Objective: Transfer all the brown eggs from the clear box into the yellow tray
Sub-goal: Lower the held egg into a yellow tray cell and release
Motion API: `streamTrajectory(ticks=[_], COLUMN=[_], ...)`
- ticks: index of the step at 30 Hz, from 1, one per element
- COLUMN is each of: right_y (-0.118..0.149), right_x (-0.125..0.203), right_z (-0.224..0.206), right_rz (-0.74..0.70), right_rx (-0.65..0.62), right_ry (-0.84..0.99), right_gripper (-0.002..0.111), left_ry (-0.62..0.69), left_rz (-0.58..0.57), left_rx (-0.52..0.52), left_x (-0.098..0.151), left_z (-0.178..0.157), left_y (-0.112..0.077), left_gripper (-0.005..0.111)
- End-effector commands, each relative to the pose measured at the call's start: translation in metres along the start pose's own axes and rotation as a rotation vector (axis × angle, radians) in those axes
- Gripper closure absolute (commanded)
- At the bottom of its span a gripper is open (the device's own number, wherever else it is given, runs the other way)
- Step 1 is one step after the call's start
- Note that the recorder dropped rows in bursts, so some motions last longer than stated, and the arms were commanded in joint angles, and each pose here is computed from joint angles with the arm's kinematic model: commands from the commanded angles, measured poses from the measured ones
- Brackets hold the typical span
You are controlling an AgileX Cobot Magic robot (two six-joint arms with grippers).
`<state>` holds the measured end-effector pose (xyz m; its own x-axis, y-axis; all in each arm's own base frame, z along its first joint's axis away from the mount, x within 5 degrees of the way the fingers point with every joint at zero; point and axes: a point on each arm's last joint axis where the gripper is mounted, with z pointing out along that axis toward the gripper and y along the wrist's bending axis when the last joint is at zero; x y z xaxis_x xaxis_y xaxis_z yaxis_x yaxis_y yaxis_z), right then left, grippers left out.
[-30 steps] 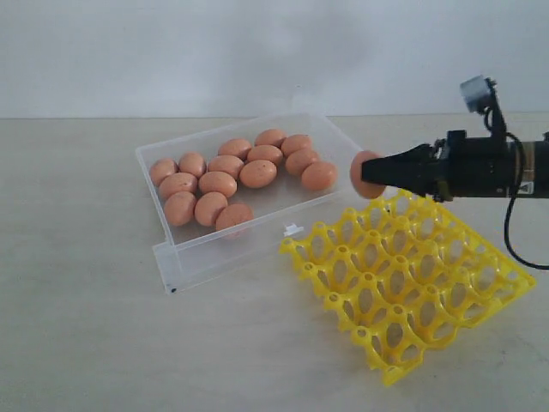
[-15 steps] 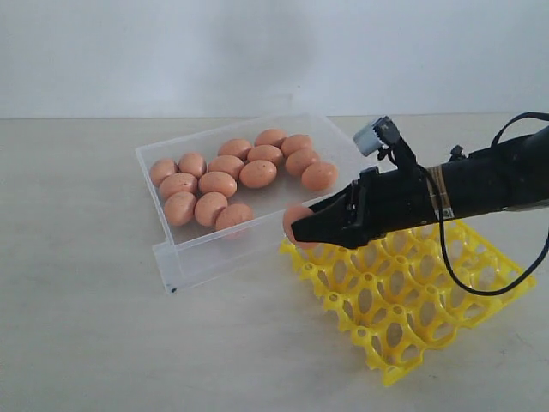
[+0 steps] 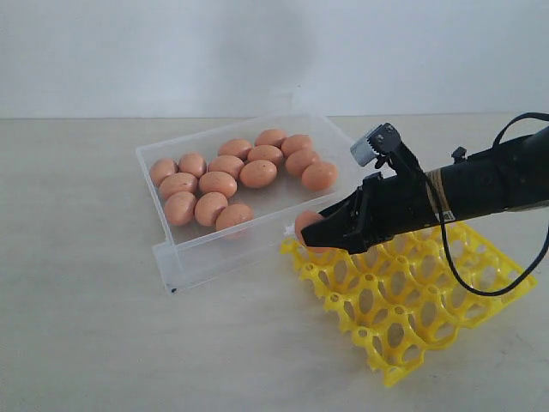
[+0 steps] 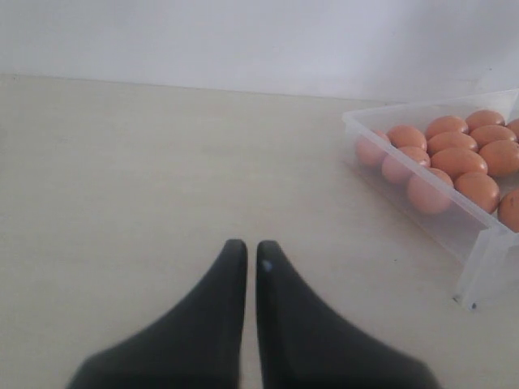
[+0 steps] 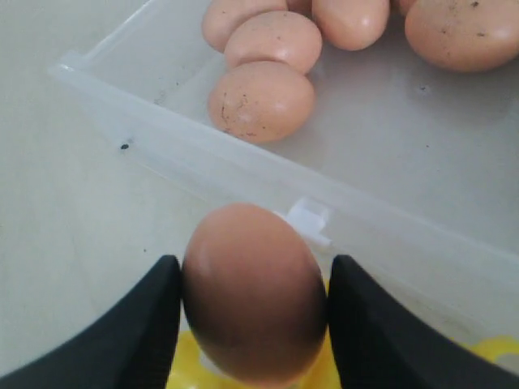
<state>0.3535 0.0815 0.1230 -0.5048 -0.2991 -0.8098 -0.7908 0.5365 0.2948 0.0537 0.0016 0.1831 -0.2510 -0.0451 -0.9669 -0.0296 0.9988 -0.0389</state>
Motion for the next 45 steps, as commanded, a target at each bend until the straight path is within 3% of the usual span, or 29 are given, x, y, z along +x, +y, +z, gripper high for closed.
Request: streamTrajectory(ticks=[1, 6, 26, 31, 45], right_y=[-0.001, -0.002, 0.003, 0.002, 0.000], right_x=[-0.002, 0.002, 0.001, 0.001, -0.014], right_z=[0.000, 0.003, 0.003, 0.003, -0.002], right_rz=[-0.003, 0.010, 0.007, 0.007, 0.042], right_rx=[0.006, 0.001, -0.056, -0.050, 0.007], right_ry=[-0.013, -0.008, -0.021, -0.018, -0.113], right_gripper=[0.089, 0.069, 0.067, 0.048, 0.048], left_ry=[-0.005, -0.005, -0.005, -0.005, -0.005], left_rz=[-0.004, -0.004, -0.004, -0.004, -0.004], left_rx=[-0.002, -0.002, -0.002, -0.002, -0.002], left_x=[0.000, 0.000, 0.000, 0.000, 0.000], left_z=[0.000, 0.000, 0.000, 0.000, 0.000], left_y=[0.000, 0.000, 0.000, 0.000, 0.000], left_gripper=[0.103, 0.103, 0.103, 0.103, 0.103])
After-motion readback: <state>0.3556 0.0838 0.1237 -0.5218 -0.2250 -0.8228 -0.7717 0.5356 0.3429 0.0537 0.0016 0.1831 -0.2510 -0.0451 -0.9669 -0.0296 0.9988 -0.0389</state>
